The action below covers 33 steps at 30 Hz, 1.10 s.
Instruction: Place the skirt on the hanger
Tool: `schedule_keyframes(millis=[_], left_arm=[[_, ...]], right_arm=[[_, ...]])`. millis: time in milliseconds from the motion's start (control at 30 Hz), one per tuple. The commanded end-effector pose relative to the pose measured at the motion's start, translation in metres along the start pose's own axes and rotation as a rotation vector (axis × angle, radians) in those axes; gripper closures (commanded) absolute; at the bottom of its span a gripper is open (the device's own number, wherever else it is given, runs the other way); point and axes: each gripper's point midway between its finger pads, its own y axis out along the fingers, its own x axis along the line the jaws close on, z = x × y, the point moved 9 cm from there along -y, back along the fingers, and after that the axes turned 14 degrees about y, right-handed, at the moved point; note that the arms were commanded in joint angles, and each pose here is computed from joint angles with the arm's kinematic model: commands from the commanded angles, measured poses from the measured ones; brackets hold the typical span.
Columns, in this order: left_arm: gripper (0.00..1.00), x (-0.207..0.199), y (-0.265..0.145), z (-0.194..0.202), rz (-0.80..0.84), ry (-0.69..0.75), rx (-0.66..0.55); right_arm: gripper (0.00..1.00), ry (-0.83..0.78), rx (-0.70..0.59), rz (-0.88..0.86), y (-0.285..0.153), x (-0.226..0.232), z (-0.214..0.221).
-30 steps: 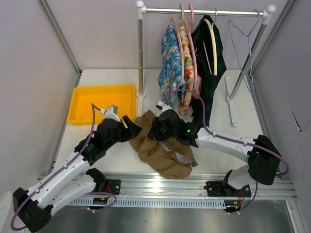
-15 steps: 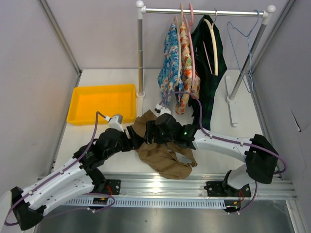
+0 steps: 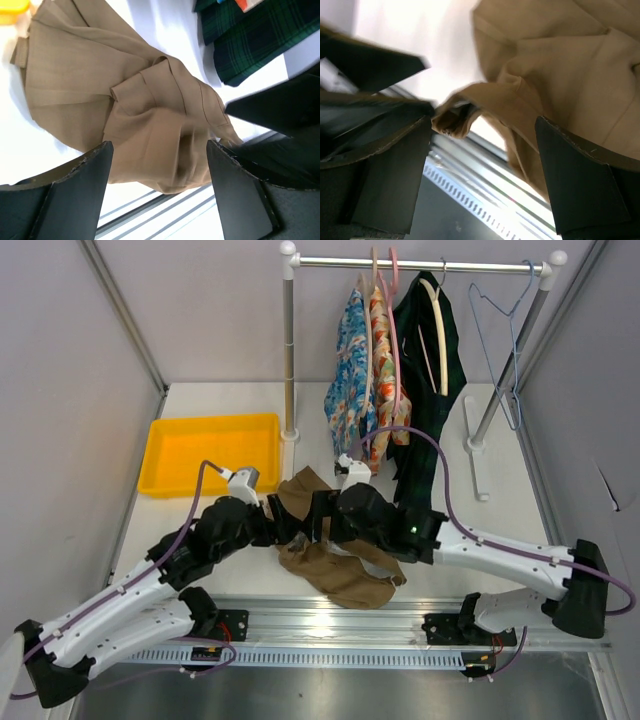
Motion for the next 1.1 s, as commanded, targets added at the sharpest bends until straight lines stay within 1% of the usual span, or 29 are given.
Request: schedule_keyframes(millis=[0,67,100,200,267,300,333,367,400,433,500,567,667,733,833,1000,1067], left_arm=[[0.19,-0.013,-0.001,-0.010,0.057,0.076,0.036],[0.20,-0.014,0.002,-0.007,0.052,0.089,0.071],[0.23,-0.015,0.004,-0.006,0.051,0.093,0.091],[0.24,-0.018,-0.001,0.002,0.083,0.105,0.114],[0.25,-0.020,-0.006,0.007,0.105,0.102,0.129],[0.25,-0.017,-0.008,0.012,0.100,0.094,0.145],[0.25,-0.016,-0.009,0.014,0.097,0.096,0.150],[0.25,-0.013,-0.009,0.019,0.086,0.090,0.165],[0.25,-0.011,-0.009,0.022,0.081,0.090,0.174],[0.26,-0.010,-0.009,0.025,0.083,0.090,0.179],[0.26,-0.009,-0.011,0.028,0.086,0.087,0.196],[0.26,-0.009,-0.014,0.030,0.102,0.094,0.208],[0.26,-0.011,-0.018,0.034,0.121,0.108,0.222],[0.27,-0.012,-0.021,0.035,0.147,0.112,0.217],[0.28,-0.012,-0.025,0.043,0.151,0.117,0.235],[0.31,-0.015,-0.034,0.058,0.166,0.145,0.259],[0.33,-0.017,-0.037,0.064,0.166,0.159,0.261]], right_arm=[[0.10,0.084,-0.101,-0.095,-0.036,0.025,-0.009],[0.13,0.095,-0.105,-0.050,-0.047,0.011,-0.005],[0.14,0.113,-0.122,-0.034,-0.050,0.005,-0.006],[0.16,0.120,-0.129,0.007,-0.062,-0.015,0.001],[0.17,0.101,-0.115,0.034,-0.068,-0.027,0.009],[0.20,0.086,-0.095,0.071,-0.072,-0.039,0.016],[0.20,0.094,-0.098,0.067,-0.074,-0.039,0.019],[0.23,0.073,-0.077,0.118,-0.076,-0.050,0.026],[0.24,0.067,-0.068,0.159,-0.076,-0.060,0.032],[0.24,0.092,-0.077,0.195,-0.076,-0.066,0.037],[0.24,0.069,-0.049,0.274,-0.081,-0.084,0.054],[0.27,0.087,-0.050,0.345,-0.087,-0.105,0.070],[0.29,0.112,-0.066,0.378,-0.097,-0.127,0.080],[0.30,0.159,-0.080,0.359,-0.102,-0.132,0.083],[0.36,0.201,-0.093,0.392,-0.109,-0.145,0.084],[0.37,0.219,-0.110,0.465,-0.105,-0.160,0.091],[0.37,0.228,-0.112,0.462,-0.102,-0.161,0.093]])
